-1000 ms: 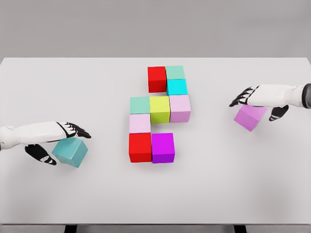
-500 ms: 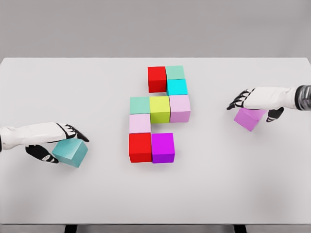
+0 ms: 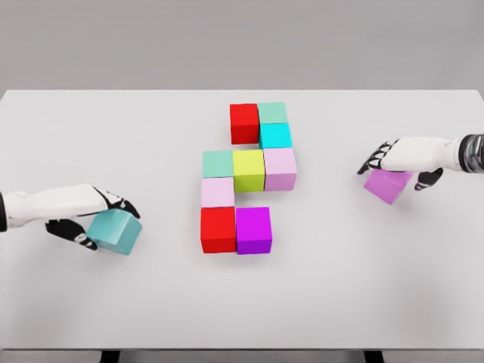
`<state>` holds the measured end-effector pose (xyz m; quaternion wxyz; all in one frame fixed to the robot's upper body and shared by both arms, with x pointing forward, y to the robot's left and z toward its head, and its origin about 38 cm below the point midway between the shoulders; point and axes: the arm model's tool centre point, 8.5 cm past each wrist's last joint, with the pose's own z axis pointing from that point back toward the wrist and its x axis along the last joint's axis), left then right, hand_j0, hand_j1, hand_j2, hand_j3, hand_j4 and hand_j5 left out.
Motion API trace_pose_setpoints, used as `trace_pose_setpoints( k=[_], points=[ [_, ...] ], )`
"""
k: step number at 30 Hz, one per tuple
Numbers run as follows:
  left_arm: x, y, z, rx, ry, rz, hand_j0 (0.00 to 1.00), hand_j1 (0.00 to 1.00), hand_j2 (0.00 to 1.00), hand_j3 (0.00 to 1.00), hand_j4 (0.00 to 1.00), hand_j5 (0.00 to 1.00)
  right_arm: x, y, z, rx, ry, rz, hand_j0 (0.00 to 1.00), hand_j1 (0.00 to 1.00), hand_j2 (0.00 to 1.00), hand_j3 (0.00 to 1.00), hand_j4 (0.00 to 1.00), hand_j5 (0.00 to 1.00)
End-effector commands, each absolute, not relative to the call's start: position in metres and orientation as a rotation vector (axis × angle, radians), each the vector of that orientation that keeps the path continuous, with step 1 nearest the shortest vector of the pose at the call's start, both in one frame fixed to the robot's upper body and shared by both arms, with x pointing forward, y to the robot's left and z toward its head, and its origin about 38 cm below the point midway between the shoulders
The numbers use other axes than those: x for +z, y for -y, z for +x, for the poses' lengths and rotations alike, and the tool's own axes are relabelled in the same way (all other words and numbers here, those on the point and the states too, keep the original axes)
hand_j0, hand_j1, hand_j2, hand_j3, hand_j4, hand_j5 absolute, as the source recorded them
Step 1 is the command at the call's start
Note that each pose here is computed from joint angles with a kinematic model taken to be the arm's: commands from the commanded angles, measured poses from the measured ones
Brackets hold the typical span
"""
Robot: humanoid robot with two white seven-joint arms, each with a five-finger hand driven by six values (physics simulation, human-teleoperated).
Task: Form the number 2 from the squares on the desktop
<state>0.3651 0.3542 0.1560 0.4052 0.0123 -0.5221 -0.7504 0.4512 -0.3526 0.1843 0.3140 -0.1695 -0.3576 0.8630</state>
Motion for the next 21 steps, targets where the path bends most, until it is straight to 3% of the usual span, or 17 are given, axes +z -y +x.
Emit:
trace_pose_setpoints(
  k=[1, 5, 11, 21],
  points=[
    [0.156, -0.356, 0.368, -1.871, 1.322, 0.033, 0.46, 0.46, 0.46, 0.46, 0.46, 0.46, 0.185, 0.353, 0.452, 2.268, 0.946, -0.448, 0.8, 0.8, 0.8, 0.8, 0.8, 0.8],
    [0.158, -0.355, 0.385, -1.84, 1.349, 0.061, 0.44, 0.44, 0.44, 0.44, 0.44, 0.44, 0.186, 0.353, 0.452, 2.266, 0.951, -0.445, 0.69, 0.69, 0.69, 0.69, 0.69, 0.69],
    [0.151, -0.347, 0.42, -1.77, 1.377, 0.093, 0.44, 0.44, 0.44, 0.44, 0.44, 0.44, 0.185, 0.35, 0.452, 2.263, 0.963, -0.437, 0.64, 0.64, 0.64, 0.64, 0.64, 0.64],
    [0.163, -0.31, 0.47, -1.705, 1.478, 0.113, 0.44, 0.44, 0.44, 0.44, 0.44, 0.44, 0.2, 0.339, 0.45, 2.257, 1.043, -0.424, 0.64, 0.64, 0.64, 0.64, 0.64, 0.64]
  ],
)
